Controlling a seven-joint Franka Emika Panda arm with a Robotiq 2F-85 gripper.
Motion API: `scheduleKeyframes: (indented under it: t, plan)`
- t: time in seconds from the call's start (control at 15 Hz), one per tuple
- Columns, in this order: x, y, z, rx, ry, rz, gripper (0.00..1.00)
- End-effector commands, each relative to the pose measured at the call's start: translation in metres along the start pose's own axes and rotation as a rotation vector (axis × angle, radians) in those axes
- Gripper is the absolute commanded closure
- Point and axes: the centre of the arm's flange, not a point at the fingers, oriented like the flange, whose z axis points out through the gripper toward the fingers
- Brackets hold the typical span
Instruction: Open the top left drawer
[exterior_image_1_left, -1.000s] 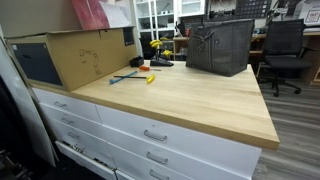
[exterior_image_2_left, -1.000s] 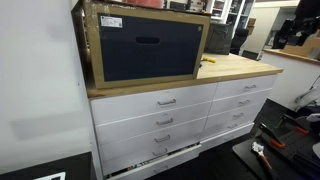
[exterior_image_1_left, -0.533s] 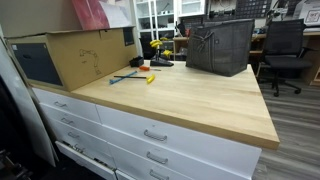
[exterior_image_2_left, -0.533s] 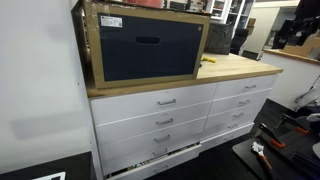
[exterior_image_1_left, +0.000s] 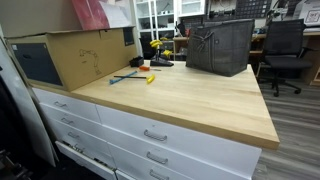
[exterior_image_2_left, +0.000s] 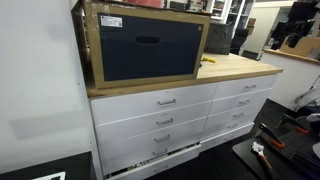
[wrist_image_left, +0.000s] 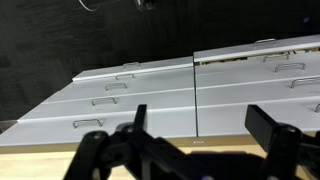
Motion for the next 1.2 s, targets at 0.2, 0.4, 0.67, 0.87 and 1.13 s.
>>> scheduleKeyframes:
  t: [0.2, 0.4, 0.67, 0.87, 1.13]
  plan:
    - [0.085, -0.011, 0.029, 0.047, -0.02, -0.029, 0.0]
    - [0.118, -0.027, 0.045, 0.056, -0.033, -0.052, 0.0]
    - [0.153, -0.053, 0.061, 0.069, -0.065, -0.077, 0.0]
    - [0.169, -0.076, 0.069, 0.08, -0.084, -0.119, 0.0]
    - [0.176, -0.115, 0.076, 0.096, -0.099, -0.189, 0.0]
